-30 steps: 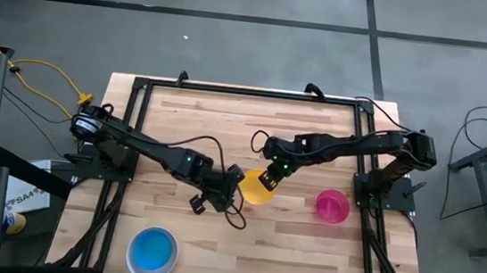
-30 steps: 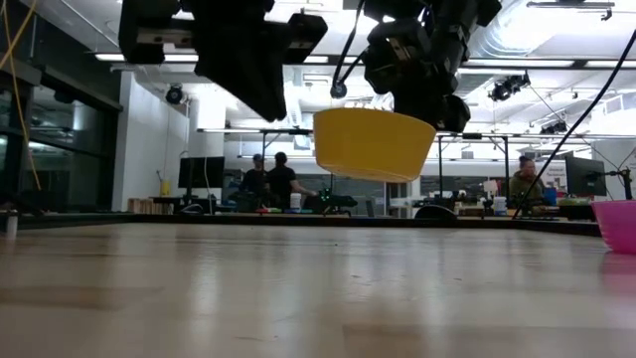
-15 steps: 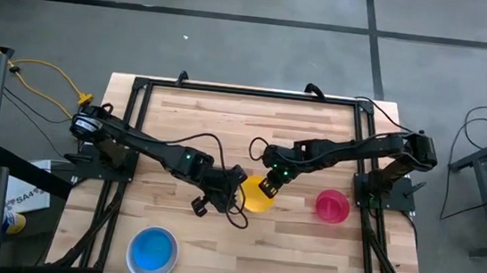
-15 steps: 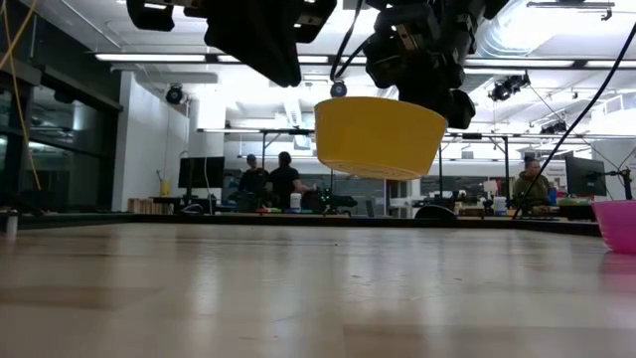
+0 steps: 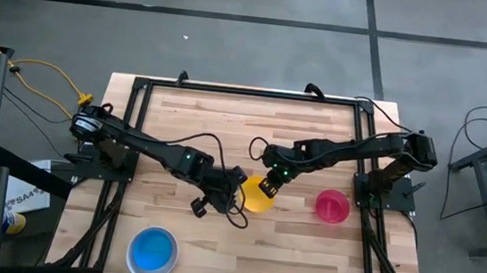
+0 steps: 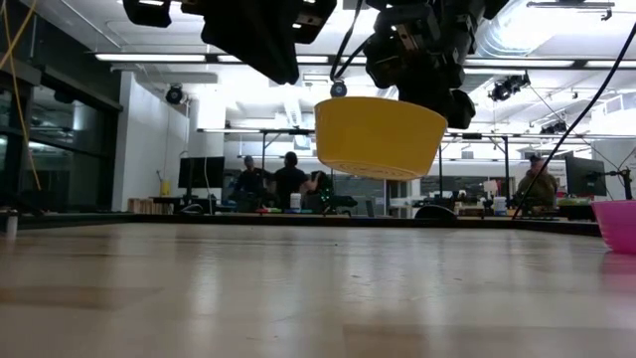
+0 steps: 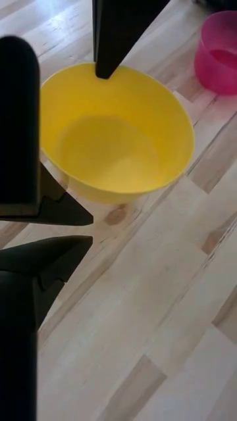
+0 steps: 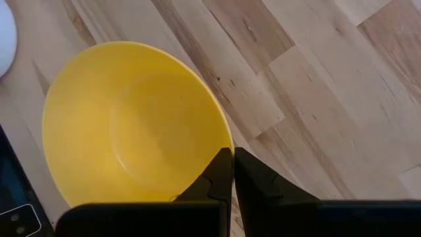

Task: Nest bowls inside each other
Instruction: Stack the yellow bowl on the blue bowl

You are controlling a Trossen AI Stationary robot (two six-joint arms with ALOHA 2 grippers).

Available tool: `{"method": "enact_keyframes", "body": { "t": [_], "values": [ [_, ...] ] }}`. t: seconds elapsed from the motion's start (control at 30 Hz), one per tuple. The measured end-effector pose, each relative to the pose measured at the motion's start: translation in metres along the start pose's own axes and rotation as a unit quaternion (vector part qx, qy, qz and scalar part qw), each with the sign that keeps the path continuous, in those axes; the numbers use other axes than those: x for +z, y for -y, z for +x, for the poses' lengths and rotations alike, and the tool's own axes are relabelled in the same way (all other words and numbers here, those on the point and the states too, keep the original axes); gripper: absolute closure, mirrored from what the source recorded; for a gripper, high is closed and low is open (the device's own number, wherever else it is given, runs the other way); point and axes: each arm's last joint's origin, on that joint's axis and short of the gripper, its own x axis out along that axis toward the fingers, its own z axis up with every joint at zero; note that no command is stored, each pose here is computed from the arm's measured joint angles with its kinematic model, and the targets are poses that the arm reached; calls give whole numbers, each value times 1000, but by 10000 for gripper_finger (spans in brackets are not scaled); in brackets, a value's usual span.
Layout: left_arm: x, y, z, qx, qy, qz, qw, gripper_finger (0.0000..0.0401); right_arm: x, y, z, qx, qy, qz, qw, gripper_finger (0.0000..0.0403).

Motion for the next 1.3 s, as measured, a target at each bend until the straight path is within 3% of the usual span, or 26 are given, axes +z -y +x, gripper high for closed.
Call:
{"method": "enact_keyframes", "body": {
  "t": [0.37,0.8,0.97,1.3],
  "values": [
    [0,0,0,1,2,0,1000,280,2,-2,0,11,10,-2,1000,399],
    [-2,3,0,-31,2,1,1000,276,6,-5,39,43,-37,-14,998,399],
    [-6,7,5,-59,-15,0,998,276,8,-6,39,48,-30,-19,998,399],
    [-6,6,11,-58,-16,12,998,276,15,-12,31,60,-13,-32,998,399]
  ]
}}
